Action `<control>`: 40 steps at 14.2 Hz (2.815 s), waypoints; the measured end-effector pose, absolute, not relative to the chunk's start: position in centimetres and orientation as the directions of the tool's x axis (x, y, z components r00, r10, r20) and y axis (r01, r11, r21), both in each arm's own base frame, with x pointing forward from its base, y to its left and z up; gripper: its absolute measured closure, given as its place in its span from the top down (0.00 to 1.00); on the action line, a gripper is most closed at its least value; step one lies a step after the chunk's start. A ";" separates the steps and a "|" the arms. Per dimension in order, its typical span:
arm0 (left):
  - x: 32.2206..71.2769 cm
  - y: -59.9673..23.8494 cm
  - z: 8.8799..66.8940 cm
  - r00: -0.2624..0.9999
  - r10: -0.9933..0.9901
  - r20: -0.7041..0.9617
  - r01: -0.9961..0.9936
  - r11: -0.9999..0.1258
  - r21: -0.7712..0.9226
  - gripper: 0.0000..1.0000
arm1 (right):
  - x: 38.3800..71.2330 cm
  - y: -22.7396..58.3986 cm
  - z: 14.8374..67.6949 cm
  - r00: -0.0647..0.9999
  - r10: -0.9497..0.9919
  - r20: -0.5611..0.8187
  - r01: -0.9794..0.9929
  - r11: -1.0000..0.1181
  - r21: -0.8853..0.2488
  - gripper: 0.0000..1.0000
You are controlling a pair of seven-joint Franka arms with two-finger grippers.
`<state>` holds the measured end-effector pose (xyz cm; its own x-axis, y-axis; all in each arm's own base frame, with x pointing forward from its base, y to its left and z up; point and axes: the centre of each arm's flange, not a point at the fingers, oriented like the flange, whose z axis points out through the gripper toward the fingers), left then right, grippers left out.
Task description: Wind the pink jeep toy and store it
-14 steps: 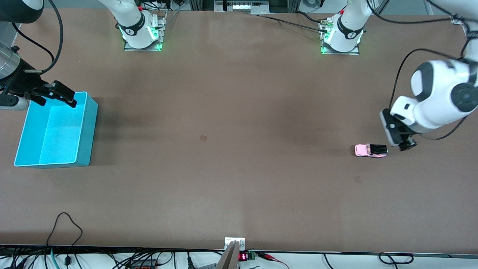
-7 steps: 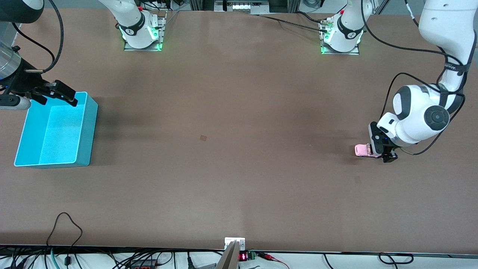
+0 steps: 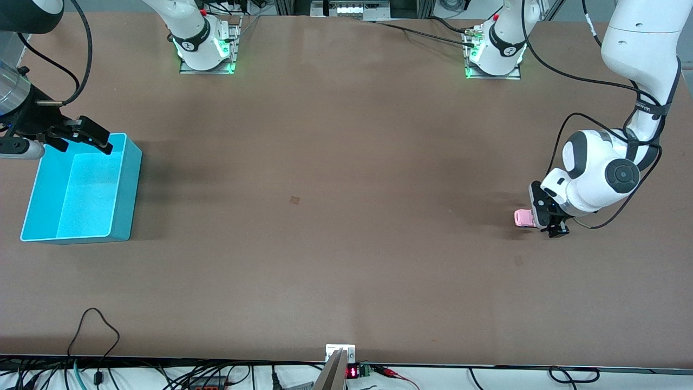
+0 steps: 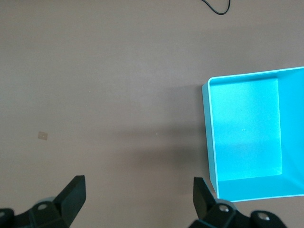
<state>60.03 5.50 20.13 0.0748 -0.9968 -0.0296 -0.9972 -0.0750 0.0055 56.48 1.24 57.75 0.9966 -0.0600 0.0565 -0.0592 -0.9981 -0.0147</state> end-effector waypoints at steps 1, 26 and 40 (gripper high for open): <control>60.0 5.5 20.1 0.075 -0.997 -0.030 -0.997 -0.075 0.006 0.73 | 56.5 1.2 57.7 0.997 -0.060 0.057 -0.059 -0.998 -0.015 1.00; 59.1 23.1 20.1 0.047 -0.998 -0.032 -0.999 -0.047 0.012 0.49 | 56.4 1.3 57.8 0.997 -0.060 0.058 -0.059 -0.998 -0.015 1.00; 58.8 27.1 20.0 0.004 -0.999 -0.032 -1.000 -0.005 0.013 0.52 | 56.4 1.3 57.8 0.997 -0.060 0.058 -0.059 -0.998 -0.015 1.00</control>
<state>58.80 27.09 20.03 0.0045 -0.9995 -0.0318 -0.9999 -0.0049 0.0125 56.44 1.25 57.84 0.9965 -0.0598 0.0581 -0.0590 -0.9981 -0.0148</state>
